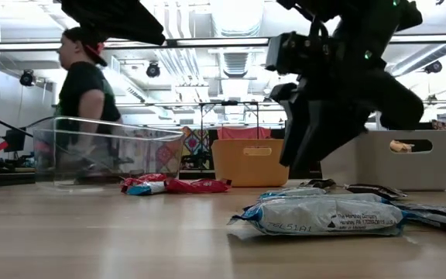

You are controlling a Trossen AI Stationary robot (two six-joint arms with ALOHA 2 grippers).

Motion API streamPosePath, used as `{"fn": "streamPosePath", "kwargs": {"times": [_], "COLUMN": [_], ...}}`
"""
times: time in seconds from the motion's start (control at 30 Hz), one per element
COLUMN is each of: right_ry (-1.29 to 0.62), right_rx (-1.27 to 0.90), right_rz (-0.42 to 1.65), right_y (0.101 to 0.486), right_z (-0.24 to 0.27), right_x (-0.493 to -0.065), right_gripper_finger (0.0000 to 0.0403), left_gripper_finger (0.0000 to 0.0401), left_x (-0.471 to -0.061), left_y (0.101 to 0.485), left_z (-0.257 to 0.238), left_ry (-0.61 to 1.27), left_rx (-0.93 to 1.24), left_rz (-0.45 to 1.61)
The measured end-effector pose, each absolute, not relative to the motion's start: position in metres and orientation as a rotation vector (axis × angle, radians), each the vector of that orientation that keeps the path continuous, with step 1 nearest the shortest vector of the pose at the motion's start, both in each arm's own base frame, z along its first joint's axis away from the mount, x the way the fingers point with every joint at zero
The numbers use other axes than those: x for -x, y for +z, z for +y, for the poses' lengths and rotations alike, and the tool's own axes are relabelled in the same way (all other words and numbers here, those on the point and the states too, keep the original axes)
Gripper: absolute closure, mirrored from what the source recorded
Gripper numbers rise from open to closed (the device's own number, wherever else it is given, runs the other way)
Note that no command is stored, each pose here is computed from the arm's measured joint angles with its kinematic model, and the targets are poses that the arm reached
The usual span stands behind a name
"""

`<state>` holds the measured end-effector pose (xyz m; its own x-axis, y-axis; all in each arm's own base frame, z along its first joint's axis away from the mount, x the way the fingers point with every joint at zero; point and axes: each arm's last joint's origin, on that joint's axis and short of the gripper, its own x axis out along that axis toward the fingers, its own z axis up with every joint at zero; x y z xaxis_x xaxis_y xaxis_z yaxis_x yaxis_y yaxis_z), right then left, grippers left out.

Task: Organize candy in baskets
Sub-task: Put the white chocolate into the yellow bin

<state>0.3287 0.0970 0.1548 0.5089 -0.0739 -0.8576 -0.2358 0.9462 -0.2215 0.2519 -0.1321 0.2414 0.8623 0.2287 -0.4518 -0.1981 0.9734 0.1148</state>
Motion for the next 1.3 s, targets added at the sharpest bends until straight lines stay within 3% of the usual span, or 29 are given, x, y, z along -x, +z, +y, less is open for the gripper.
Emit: {"fn": "streamPosePath", "kwargs": {"times": [0.23, 0.43, 0.7, 1.13, 1.3], "right_ry": [0.116, 0.127, 0.166, 0.244, 0.244], "right_rx": [0.363, 0.307, 0.239, 0.228, 0.223], "right_rz": [1.061, 1.079, 1.101, 1.079, 1.050], "right_y": [0.141, 0.138, 0.133, 0.133, 0.134], "right_z": [0.098, 0.087, 0.075, 0.075, 0.075], "right_x": [-0.333, -0.334, -0.333, -0.334, -0.337], "right_gripper_finger": [0.0168, 0.0156, 0.0223, 0.0382, 0.0394], "left_gripper_finger": [0.0299, 0.0299, 0.0299, 0.0299, 0.0299], "left_x": [-0.252, -0.252, -0.252, -0.252, -0.252], "left_y": [0.242, 0.241, 0.240, 0.239, 0.239], "left_z": [-0.132, -0.132, -0.132, -0.132, -0.132], "left_ry": [0.224, 0.225, 0.228, 0.229, 0.231], "left_rx": [-0.061, -0.057, -0.045, -0.040, -0.029], "left_rz": [0.477, 0.477, 0.479, 0.480, 0.479]}}
